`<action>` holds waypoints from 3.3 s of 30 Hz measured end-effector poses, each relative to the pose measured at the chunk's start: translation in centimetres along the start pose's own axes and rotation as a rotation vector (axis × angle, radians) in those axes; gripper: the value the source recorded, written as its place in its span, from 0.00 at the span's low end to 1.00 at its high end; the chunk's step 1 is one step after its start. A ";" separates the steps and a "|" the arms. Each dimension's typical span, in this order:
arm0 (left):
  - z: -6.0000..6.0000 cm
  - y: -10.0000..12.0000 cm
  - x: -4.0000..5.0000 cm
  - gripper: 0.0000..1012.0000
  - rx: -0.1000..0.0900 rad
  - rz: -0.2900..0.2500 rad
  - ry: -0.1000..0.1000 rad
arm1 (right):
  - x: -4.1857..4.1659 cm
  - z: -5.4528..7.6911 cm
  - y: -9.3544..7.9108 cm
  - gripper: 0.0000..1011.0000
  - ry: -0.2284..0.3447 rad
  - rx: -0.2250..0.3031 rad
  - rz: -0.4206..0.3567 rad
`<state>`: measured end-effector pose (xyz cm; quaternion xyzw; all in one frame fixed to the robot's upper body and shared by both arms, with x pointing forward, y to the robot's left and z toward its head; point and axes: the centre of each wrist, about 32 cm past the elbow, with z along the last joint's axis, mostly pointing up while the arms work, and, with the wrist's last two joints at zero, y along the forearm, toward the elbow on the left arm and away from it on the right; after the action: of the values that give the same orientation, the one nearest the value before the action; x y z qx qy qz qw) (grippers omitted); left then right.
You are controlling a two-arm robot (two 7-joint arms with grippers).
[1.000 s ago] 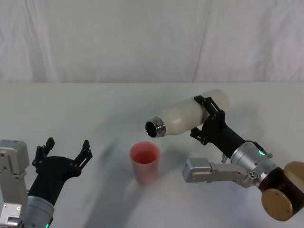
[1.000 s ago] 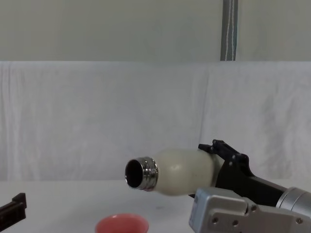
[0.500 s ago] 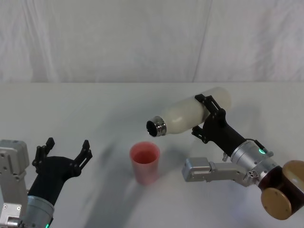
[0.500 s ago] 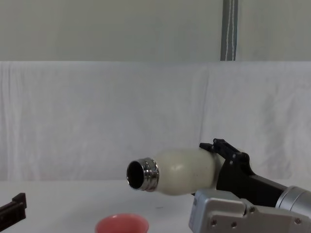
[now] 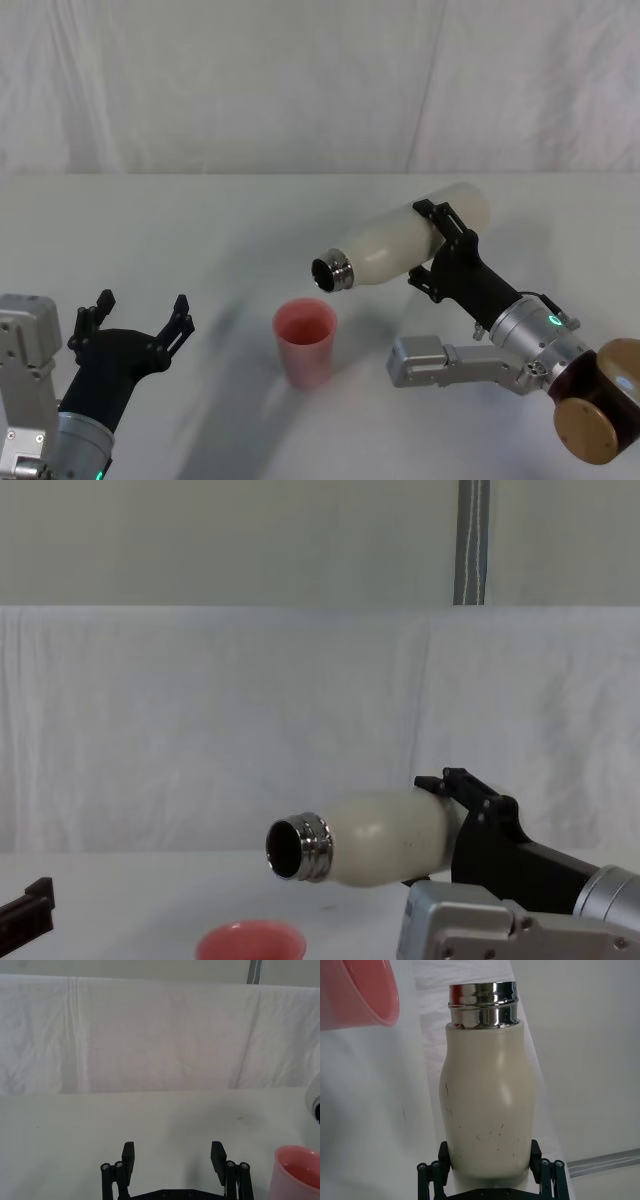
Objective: Grasp the thermos with one hand and pour water into the cup lid.
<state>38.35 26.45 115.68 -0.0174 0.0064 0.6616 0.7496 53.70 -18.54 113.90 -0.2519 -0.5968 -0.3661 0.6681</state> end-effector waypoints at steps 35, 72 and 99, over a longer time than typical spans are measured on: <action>0.0 0.0 0.00 0.99 0.000 0.000 0.000 | -0.06 -0.2 0.2 0.94 -0.072 0.023 -0.008; 0.0 0.0 0.00 0.99 0.000 0.000 0.000 | 0.23 -0.6 0.3 0.94 -0.107 0.029 -0.014; 0.0 0.0 0.00 0.99 0.000 0.000 0.000 | 0.24 -0.8 0.2 0.94 -0.121 0.028 -0.014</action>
<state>38.35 26.45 115.68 -0.0174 0.0064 0.6616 0.7496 54.30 -19.07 114.04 -0.2601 -0.6430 -0.3465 0.6315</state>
